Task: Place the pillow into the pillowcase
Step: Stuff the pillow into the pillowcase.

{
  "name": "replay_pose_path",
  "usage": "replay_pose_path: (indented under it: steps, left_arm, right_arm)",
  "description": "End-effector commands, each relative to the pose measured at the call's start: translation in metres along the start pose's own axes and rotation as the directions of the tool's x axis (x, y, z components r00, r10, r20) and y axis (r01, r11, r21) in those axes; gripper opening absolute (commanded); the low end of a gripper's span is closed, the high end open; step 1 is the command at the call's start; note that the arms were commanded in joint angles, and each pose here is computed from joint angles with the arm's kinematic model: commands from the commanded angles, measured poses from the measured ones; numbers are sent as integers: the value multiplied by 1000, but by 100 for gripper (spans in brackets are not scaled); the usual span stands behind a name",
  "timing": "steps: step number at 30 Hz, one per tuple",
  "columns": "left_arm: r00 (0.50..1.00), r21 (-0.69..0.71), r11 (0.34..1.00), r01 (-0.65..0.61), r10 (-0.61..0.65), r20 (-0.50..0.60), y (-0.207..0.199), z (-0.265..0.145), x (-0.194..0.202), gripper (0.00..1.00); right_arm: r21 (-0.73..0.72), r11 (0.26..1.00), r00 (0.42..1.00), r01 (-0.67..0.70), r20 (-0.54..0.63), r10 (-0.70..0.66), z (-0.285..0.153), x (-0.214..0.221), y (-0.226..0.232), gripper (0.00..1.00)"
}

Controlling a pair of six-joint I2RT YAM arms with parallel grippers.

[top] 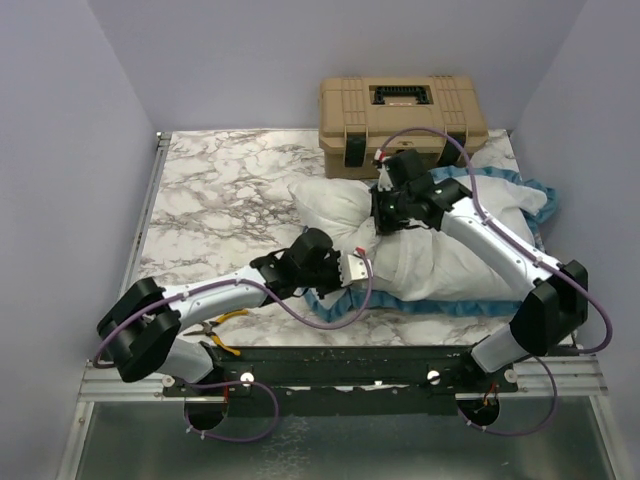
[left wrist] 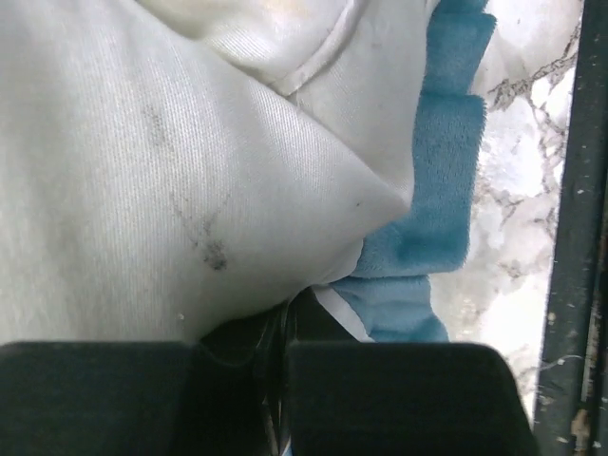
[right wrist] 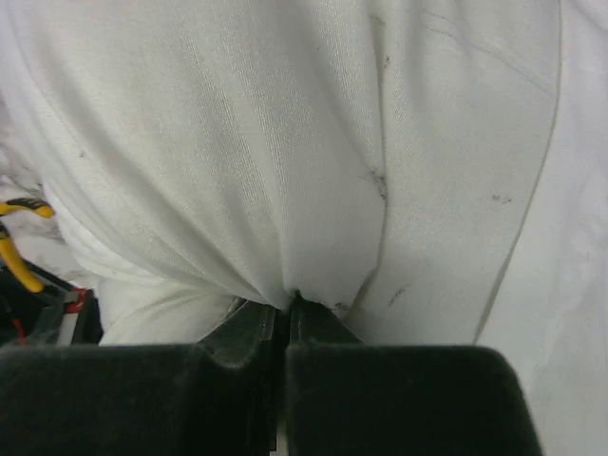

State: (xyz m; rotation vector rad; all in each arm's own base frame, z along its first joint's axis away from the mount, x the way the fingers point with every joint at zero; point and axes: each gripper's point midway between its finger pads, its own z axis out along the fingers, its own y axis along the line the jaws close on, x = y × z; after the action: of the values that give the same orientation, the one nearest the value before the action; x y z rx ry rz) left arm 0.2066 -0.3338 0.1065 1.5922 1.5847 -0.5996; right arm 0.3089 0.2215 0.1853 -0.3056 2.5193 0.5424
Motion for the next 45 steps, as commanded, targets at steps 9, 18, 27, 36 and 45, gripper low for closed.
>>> replay_pose_path:
  steps: [9, 18, 27, 36, 45]
  left_arm:
    - [961, -113, 970, 215, -190, 202, -14, -58, -30, 0]
    - [915, -168, 922, 348, -296, 274, -3, -55, -29, 0]
    - [905, -243, 893, 380, -303, 299, 12, -52, -24, 0]
    - [905, -236, 895, 378, -303, 299, 8, -53, -21, 0]
    - [913, -247, 900, 360, -285, 292, 10, -54, -21, 0]
  right_arm:
    - [514, 829, 975, 220, -140, -172, 36, 34, -64, 0]
    - [162, 976, 987, 149, -79, -138, 35, 22, 10, 17]
    - [-24, 998, 996, 66, 69, -64, -27, -11, 38, 87]
    - [-288, 953, 983, 97, 177, -47, -75, -36, 90, 89]
    - [-487, 858, 967, 162, 250, -41, -112, -51, 133, 75]
